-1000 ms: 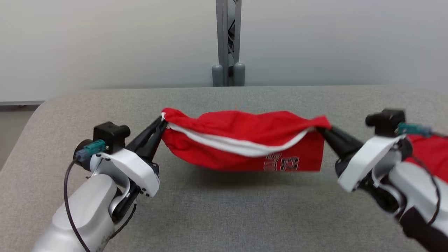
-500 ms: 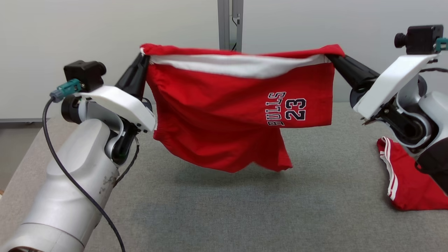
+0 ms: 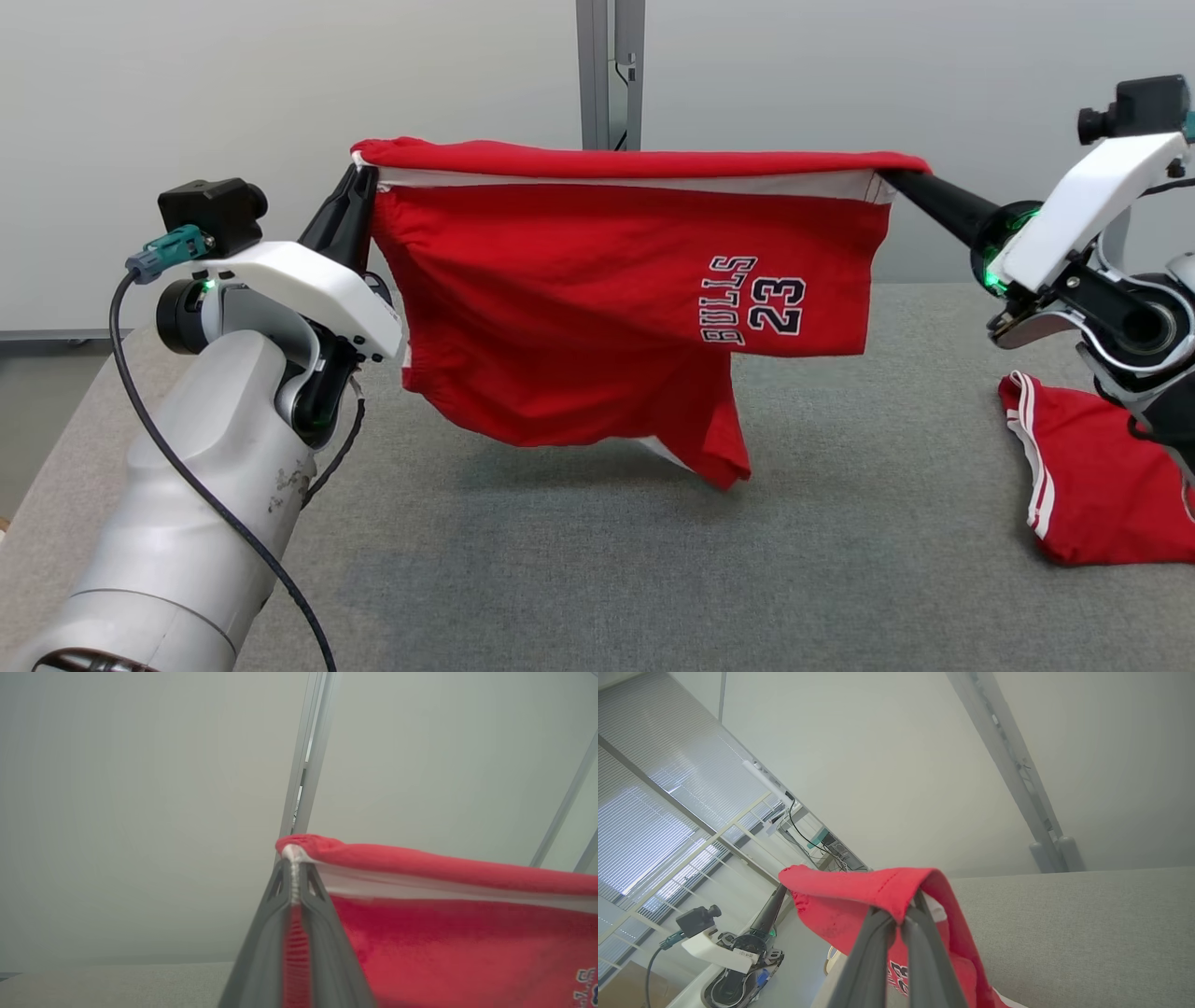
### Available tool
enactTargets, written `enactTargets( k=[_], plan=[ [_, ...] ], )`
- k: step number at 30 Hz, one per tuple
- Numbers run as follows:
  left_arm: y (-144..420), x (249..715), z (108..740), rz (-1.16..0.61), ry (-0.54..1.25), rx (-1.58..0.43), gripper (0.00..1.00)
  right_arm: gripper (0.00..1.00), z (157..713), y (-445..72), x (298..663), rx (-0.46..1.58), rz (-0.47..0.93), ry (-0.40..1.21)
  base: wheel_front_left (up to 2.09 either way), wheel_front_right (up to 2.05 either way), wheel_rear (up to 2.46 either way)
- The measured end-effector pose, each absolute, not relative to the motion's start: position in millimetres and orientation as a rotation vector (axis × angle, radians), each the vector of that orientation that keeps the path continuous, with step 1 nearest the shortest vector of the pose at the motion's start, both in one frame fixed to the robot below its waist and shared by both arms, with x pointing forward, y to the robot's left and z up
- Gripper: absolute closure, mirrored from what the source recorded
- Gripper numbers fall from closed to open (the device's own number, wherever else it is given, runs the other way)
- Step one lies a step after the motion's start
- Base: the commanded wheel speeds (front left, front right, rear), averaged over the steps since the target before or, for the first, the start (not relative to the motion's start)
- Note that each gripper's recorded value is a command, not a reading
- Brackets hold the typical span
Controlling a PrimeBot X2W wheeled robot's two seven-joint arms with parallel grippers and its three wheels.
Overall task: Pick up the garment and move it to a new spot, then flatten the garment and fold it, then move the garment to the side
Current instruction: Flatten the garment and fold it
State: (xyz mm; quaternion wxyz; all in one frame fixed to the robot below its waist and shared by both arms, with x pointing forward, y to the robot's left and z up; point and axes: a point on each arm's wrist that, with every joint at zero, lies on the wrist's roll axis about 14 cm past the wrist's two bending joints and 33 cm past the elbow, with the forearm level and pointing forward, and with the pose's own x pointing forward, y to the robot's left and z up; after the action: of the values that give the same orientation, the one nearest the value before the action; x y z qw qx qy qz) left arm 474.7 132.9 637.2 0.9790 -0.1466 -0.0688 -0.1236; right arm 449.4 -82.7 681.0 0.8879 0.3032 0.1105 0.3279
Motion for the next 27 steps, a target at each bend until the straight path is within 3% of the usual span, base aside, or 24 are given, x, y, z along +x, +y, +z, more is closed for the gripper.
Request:
enactTargets(
  k=[13,19,27],
  plan=[
    [127,491,646,-0.258,-0.142,-0.296,1.00,1.00,687,-92,473,0.502,0.616,0.143,0.00,0.00,0.00],
    [119,524,664,-0.255,-0.139,-0.281,1.00,1.00,713,-88,510,0.392,0.575,0.019,0.00,0.00,0.00],
    [110,601,697,-0.233,-0.204,-0.230,1.00,1.00,772,-85,582,0.334,0.498,-0.281,0.00,0.00,0.00]
  ],
)
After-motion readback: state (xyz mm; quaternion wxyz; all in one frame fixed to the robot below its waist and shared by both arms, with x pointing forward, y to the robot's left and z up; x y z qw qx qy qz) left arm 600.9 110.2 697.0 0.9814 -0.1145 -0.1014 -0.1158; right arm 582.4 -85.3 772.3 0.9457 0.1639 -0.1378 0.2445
